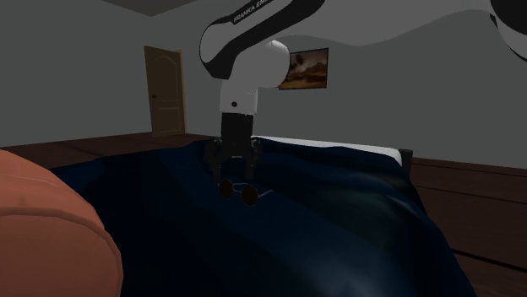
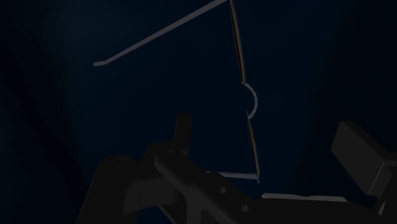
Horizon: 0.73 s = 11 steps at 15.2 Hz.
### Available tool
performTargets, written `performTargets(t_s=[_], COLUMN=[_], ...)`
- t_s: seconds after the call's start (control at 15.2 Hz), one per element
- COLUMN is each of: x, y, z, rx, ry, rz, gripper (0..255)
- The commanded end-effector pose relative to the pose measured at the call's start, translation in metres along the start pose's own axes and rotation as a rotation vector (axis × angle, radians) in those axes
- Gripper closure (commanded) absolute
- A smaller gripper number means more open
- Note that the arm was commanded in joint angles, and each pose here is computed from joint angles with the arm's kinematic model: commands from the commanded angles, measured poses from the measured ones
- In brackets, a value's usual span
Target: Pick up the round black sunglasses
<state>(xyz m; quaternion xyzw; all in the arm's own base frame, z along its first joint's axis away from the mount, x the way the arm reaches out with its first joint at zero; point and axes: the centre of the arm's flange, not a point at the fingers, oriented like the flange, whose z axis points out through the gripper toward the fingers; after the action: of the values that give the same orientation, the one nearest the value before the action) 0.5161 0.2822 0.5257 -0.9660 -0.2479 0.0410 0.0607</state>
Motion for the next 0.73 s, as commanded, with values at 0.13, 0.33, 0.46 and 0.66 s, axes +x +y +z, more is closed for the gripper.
performTargets(t_s=[0.13, 0.33, 0.46, 0.66], x=[0.0009, 0.001, 0.001, 0.001], y=[0.0021, 0.0019, 0.002, 0.002], z=[0.0132, 0.013, 0.013, 0.0131], rx=[0.0, 0.0, 0.0, 0.0], ry=[0.0, 0.0, 0.0, 0.0], rz=[0.0, 0.0, 0.0, 0.0], gripper=[0, 255, 255, 255])
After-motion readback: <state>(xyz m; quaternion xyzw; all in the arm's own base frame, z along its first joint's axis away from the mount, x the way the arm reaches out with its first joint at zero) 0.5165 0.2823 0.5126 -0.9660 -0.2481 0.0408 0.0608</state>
